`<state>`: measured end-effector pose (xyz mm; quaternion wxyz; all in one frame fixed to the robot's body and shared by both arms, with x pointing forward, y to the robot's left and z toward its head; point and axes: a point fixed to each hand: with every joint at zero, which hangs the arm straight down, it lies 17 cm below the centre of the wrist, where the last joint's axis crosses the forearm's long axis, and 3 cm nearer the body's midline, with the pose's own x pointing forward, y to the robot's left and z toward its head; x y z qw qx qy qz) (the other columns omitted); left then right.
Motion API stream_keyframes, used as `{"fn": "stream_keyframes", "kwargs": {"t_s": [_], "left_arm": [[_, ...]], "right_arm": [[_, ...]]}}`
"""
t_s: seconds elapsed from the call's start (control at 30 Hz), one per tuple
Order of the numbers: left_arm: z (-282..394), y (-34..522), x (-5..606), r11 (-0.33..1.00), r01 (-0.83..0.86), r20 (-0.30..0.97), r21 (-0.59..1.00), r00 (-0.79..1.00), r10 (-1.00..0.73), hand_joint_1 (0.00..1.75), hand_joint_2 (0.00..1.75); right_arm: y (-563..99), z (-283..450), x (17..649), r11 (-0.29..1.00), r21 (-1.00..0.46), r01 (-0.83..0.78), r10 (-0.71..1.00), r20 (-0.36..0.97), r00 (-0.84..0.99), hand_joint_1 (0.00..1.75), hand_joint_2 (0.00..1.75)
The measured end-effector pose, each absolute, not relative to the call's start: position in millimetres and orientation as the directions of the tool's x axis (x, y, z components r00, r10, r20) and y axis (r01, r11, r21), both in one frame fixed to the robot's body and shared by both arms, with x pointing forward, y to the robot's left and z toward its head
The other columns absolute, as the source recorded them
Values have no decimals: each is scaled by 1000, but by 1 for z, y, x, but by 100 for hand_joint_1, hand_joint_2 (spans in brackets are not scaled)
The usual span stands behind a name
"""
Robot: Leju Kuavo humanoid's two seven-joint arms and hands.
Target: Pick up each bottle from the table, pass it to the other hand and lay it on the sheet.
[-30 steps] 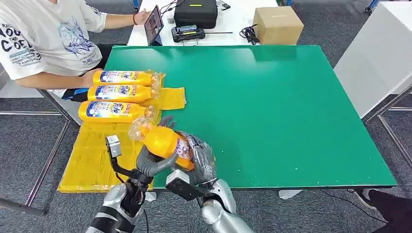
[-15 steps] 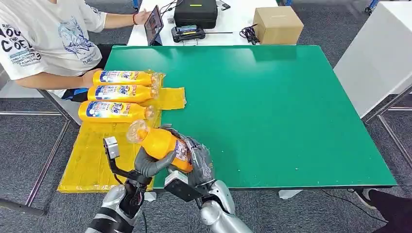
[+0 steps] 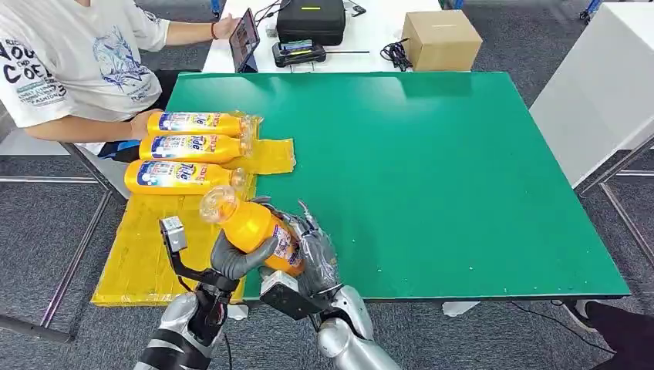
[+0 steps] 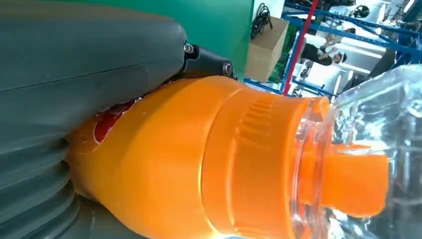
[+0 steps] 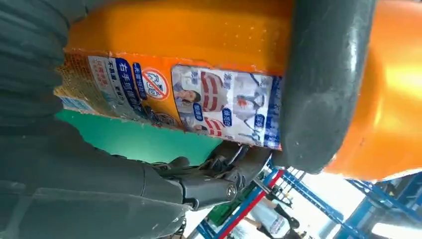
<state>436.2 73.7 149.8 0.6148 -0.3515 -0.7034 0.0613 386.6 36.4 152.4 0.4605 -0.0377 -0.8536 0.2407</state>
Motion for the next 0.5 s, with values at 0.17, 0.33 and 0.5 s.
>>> {"fn": "stream_keyframes", "kwargs": {"t_s": [0.17, 0.33, 0.5], "left_arm": [[150, 88, 441, 774, 369, 825, -515, -31, 564, 175, 175], [141, 107, 445, 796, 307, 828, -522, -44, 559, 175, 175], [138, 119, 449, 803, 274, 825, -530, -52, 563, 175, 175]], "right_arm": [[25, 166, 396, 932, -312, -184, 182, 842, -508, 0, 0], [11, 195, 401, 962, -130, -240, 2, 883, -469, 0, 0], [0, 213, 399, 971, -82, -226, -40, 871, -490, 0, 0]]}}
